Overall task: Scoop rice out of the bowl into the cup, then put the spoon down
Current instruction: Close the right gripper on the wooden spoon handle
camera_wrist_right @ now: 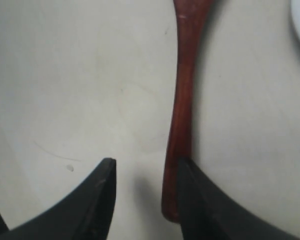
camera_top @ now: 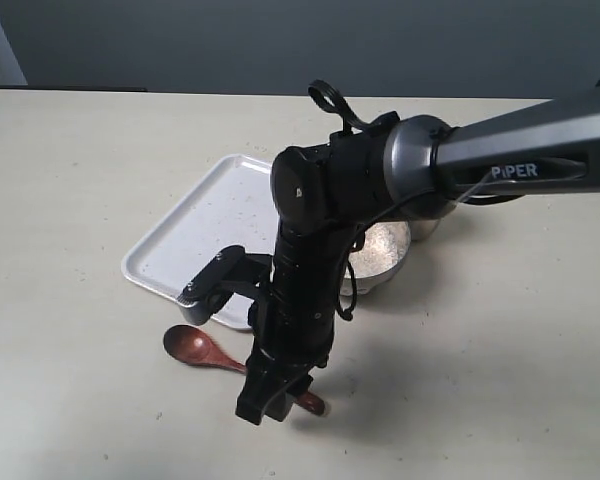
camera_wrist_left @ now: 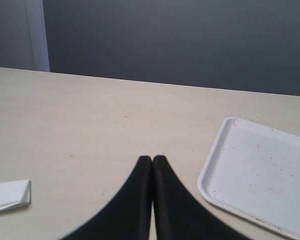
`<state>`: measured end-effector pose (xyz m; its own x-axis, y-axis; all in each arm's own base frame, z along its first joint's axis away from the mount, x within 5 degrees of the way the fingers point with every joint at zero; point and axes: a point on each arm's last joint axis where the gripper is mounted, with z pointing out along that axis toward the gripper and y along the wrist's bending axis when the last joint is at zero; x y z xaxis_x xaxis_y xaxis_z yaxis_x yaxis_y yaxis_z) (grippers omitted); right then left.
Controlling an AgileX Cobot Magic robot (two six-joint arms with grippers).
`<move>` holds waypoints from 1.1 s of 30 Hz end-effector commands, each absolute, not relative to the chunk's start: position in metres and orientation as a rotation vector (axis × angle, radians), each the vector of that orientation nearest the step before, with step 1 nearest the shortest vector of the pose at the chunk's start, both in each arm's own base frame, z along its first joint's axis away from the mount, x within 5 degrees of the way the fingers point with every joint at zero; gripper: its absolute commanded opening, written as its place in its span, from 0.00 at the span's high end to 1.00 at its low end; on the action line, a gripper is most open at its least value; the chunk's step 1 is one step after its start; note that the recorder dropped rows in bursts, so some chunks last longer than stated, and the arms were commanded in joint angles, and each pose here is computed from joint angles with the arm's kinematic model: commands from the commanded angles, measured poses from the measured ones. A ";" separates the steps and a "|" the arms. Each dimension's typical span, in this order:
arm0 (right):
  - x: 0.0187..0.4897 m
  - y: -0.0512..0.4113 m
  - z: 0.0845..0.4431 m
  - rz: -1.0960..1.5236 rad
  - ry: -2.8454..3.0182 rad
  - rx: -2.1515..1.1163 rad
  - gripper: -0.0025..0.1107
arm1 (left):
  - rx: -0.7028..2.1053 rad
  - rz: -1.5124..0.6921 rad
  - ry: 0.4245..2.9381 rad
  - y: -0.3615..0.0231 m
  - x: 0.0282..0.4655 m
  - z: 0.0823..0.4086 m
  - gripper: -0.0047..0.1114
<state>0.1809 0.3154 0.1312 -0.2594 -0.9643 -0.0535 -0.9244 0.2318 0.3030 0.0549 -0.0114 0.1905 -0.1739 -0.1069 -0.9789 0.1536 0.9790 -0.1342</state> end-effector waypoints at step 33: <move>0.183 0.314 0.112 -0.326 -2.334 1.805 0.71 | 0.031 -0.235 1.719 -0.011 0.054 0.192 0.96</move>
